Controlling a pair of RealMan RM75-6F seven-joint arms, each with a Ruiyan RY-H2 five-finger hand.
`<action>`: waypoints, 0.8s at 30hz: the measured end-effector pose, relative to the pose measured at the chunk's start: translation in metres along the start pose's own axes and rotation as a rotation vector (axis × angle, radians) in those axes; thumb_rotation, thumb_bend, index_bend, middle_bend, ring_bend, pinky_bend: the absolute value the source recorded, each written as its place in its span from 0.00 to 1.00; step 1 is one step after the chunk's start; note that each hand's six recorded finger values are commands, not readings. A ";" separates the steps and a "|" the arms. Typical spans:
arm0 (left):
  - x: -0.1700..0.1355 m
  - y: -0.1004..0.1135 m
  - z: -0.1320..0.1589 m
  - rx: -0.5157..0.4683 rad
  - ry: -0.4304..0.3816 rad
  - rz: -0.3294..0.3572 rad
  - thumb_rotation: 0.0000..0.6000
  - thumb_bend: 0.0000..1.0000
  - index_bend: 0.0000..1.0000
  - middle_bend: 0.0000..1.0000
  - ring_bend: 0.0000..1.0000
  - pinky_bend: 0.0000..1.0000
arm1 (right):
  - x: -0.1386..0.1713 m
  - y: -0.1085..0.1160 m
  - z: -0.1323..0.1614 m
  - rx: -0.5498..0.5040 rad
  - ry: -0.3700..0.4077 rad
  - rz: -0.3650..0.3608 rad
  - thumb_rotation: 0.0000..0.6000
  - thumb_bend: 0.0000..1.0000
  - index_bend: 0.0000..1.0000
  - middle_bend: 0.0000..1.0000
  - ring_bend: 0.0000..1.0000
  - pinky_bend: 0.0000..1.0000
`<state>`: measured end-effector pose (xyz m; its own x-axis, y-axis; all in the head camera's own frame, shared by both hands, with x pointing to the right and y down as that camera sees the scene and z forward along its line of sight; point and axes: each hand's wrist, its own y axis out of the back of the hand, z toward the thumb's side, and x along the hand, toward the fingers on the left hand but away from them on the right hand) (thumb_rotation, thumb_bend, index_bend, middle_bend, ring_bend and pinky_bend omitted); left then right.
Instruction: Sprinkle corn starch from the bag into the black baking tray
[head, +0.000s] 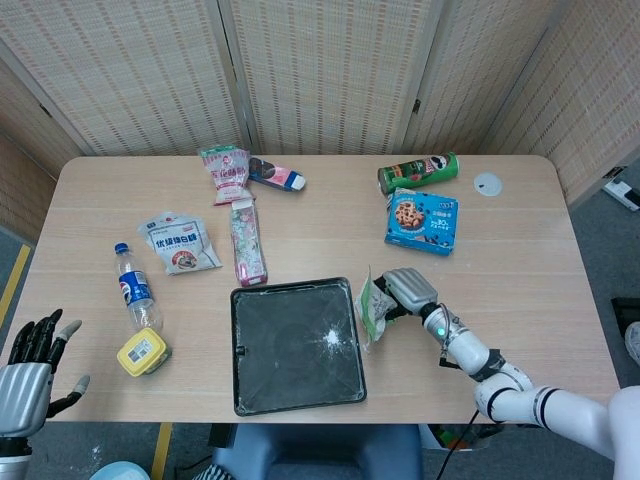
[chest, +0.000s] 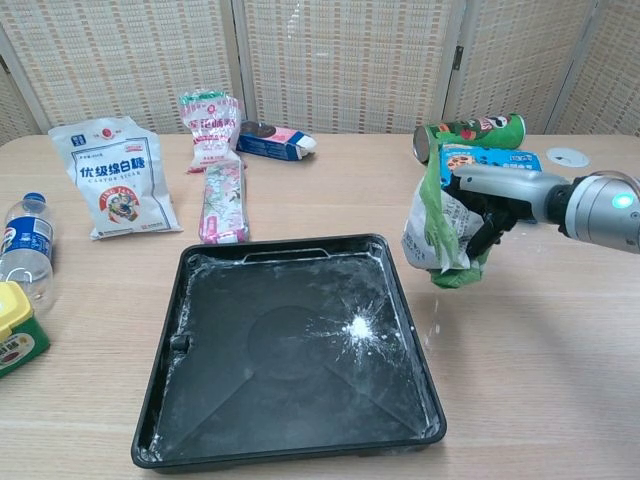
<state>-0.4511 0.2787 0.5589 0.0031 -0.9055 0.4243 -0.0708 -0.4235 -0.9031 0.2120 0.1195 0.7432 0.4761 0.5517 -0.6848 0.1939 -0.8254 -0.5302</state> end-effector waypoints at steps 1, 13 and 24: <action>0.000 0.000 0.000 0.000 -0.001 -0.001 1.00 0.32 0.17 0.00 0.02 0.00 | 0.000 -0.004 -0.002 -0.007 -0.002 0.005 1.00 0.51 0.65 0.67 0.71 0.70; -0.001 0.000 0.001 0.000 -0.005 0.000 1.00 0.32 0.17 0.00 0.02 0.00 | -0.002 -0.034 -0.008 -0.018 0.036 0.043 1.00 0.51 0.48 0.53 0.56 0.57; -0.002 0.002 0.000 0.000 -0.006 0.005 1.00 0.32 0.17 0.00 0.02 0.00 | 0.004 -0.031 -0.011 -0.016 0.053 0.017 1.00 0.51 0.30 0.37 0.42 0.46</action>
<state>-0.4508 0.2792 0.5562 0.0085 -0.9079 0.4191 -0.0708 -0.4186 -0.9054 0.2169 0.1461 0.7623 0.5238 0.5312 -0.6659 0.1991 -0.8364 -0.5106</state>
